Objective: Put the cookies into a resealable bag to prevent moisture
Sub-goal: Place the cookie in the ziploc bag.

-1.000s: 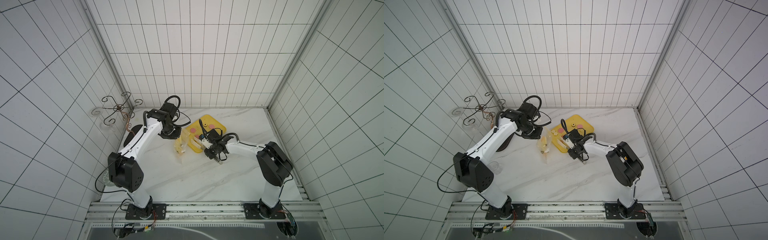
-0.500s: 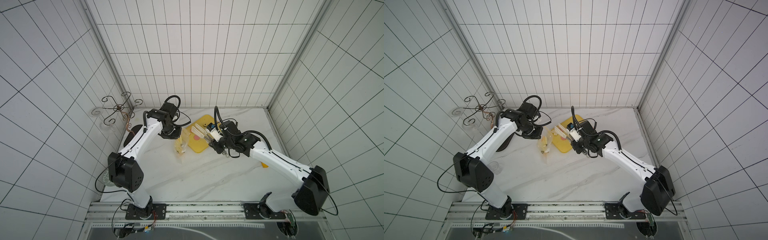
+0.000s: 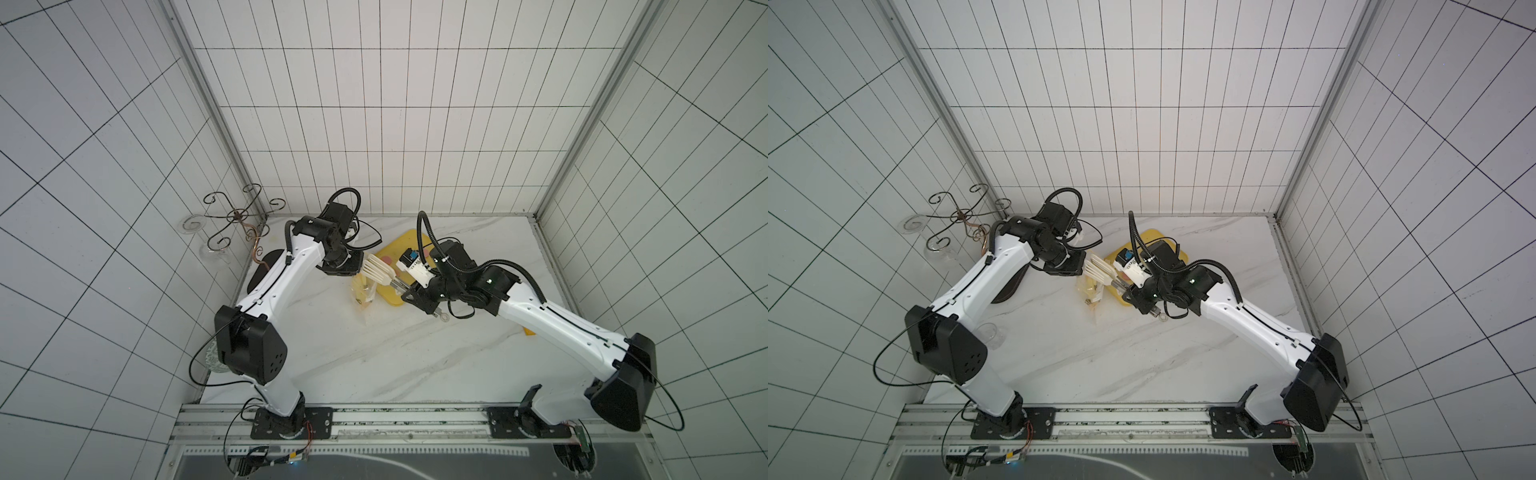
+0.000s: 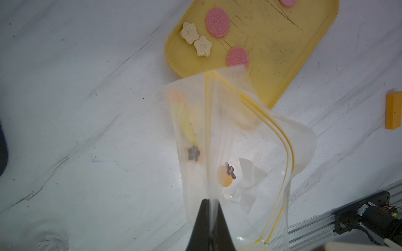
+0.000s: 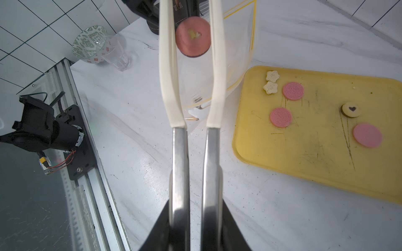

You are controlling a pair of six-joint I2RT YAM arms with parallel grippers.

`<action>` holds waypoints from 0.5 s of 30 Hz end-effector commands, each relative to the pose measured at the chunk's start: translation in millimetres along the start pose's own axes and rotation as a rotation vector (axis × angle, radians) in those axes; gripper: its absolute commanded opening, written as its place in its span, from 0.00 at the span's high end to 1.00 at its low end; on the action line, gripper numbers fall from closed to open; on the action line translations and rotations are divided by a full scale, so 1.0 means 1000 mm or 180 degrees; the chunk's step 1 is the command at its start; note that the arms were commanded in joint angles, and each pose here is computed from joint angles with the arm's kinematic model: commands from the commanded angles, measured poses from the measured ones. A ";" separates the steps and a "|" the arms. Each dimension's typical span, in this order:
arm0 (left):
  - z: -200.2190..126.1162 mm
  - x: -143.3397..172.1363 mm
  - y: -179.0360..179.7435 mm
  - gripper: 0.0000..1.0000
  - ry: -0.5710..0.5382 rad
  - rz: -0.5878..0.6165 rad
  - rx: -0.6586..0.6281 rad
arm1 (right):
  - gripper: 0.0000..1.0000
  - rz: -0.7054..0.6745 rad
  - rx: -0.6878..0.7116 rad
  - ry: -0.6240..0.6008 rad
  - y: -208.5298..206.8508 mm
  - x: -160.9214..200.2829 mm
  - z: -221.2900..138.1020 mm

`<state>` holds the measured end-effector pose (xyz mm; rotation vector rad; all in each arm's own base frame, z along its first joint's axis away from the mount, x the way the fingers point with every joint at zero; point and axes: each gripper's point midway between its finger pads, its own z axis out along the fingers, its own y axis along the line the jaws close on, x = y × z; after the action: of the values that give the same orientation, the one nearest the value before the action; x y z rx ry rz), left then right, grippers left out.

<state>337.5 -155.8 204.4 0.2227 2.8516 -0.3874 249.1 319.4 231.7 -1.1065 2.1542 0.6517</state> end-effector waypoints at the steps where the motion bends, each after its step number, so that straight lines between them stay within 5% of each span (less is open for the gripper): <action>1: -0.012 -0.007 -0.008 1.00 -0.0134 0.0046 0.0068 | 0.71 -0.0112 -0.0083 -0.0303 0.010 -0.044 -0.013; 15: -0.014 -0.003 -0.014 1.00 -0.0128 0.0032 0.0195 | 0.59 -0.0128 0.0265 -0.0167 -0.011 -0.043 0.001</action>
<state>335.8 -163.9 209.9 0.2278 2.8441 -0.4477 262.2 322.6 194.4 -1.1315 2.2520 0.5501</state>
